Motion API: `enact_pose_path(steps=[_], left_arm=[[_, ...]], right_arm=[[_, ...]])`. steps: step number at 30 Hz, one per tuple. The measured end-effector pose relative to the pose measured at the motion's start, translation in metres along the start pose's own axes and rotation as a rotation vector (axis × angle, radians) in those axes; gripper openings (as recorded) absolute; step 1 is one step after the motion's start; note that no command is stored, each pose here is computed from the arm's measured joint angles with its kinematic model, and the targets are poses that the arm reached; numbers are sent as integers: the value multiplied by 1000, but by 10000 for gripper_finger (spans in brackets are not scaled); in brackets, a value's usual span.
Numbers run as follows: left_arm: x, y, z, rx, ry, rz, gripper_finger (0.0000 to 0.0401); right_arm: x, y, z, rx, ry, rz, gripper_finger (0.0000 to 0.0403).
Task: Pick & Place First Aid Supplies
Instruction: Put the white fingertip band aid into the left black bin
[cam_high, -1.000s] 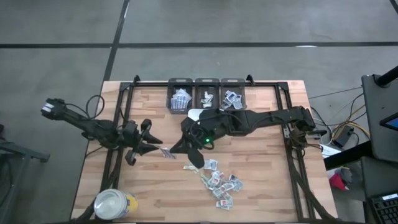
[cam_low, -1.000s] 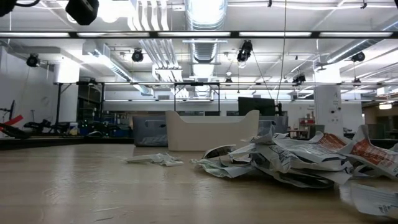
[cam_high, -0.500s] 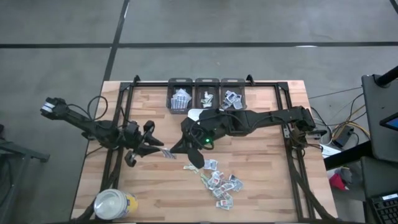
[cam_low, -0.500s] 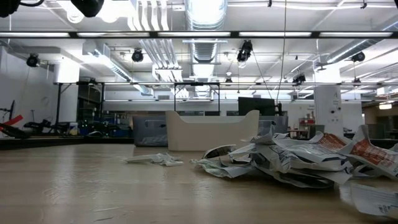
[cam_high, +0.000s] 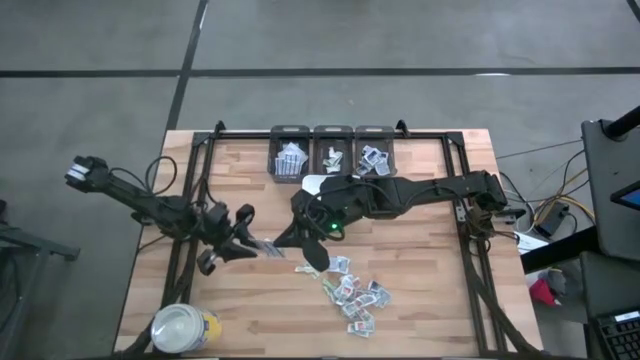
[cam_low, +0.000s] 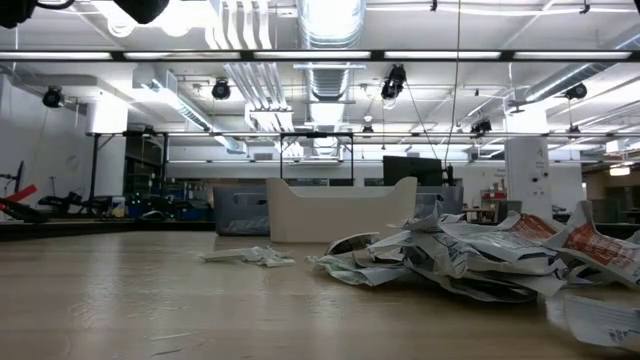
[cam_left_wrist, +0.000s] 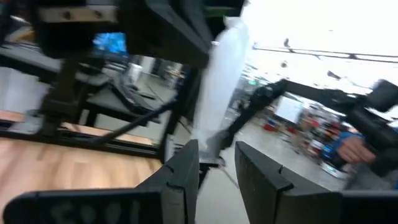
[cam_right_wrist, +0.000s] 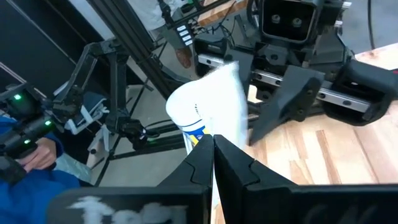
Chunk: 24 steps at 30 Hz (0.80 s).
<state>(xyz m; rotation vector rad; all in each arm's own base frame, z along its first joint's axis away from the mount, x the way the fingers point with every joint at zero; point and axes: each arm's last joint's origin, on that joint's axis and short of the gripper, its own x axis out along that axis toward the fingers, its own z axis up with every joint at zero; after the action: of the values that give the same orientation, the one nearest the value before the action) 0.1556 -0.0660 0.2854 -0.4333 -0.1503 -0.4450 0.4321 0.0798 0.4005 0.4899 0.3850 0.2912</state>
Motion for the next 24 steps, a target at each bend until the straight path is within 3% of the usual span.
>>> enact_pose_path(steps=[11,24], left_arm=[[4,-3,7,-2,-17,-19,99],[33,-2,12,78,16,24,96]], right_arm=[[0,0,0,-5,3,6,8],[4,-2,-3,-21,15,1,8]])
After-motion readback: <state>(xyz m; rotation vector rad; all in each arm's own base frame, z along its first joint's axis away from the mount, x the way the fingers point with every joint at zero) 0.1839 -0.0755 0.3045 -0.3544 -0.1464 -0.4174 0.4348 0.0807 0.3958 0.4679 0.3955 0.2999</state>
